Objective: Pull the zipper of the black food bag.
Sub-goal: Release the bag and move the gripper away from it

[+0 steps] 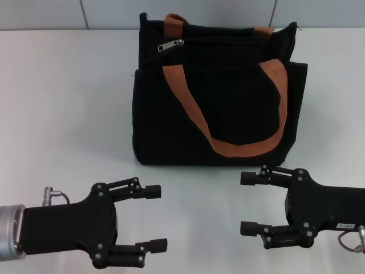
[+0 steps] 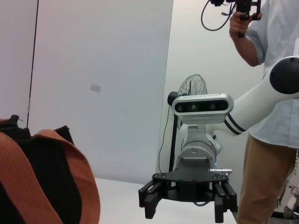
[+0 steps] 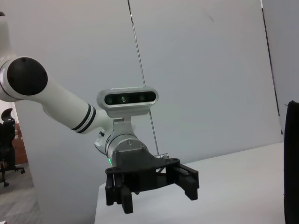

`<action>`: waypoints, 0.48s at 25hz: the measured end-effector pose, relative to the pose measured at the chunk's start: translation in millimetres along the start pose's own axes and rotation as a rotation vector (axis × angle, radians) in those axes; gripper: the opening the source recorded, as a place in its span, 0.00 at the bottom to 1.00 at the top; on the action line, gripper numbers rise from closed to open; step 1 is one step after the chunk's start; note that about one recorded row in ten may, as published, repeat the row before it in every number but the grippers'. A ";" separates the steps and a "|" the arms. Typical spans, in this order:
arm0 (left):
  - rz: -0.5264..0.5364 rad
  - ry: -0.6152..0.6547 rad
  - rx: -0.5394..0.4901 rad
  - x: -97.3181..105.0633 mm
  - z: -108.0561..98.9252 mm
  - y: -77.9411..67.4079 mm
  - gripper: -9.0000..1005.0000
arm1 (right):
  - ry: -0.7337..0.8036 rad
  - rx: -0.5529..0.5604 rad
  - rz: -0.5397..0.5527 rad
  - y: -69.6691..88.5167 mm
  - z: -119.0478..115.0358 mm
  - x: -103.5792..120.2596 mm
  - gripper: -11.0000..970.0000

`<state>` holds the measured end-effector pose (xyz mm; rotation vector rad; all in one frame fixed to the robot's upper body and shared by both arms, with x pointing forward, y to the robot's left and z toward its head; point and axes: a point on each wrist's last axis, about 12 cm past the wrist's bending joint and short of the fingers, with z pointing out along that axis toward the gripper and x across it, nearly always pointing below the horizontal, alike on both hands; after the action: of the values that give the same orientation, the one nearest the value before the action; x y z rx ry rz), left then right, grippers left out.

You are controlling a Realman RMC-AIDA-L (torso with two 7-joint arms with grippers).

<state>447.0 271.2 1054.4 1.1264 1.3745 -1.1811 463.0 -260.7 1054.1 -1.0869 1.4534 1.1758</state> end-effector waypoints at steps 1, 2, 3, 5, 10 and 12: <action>0.000 -0.003 0.000 1.0 0.2 -1.2 0.81 | -0.001 -0.001 0.002 0.1 0.4 0.1 0.87; 0.004 -0.005 0.000 1.8 0.5 -2.1 0.81 | -0.002 -0.003 0.003 0.0 1.0 0.1 0.87; 0.005 -0.006 0.001 2.2 0.6 -2.5 0.81 | -0.005 -0.006 0.006 -0.1 2.0 0.0 0.87; 0.013 -0.008 -0.002 3.7 0.4 -4.4 0.81 | -0.008 -0.013 0.010 0.0 3.7 0.0 0.87; 0.011 -0.030 -0.030 4.3 -2.4 -6.6 0.81 | 0.010 -0.022 0.010 -1.2 6.4 1.0 0.87; 0.018 -0.083 -0.102 2.6 -6.0 -4.9 0.81 | 0.010 -0.018 0.012 -2.0 7.5 1.3 0.87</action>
<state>441.3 276.8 1052.6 1.0049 1.3434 -1.1197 465.7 -253.7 1051.8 -1.0993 1.4615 1.1958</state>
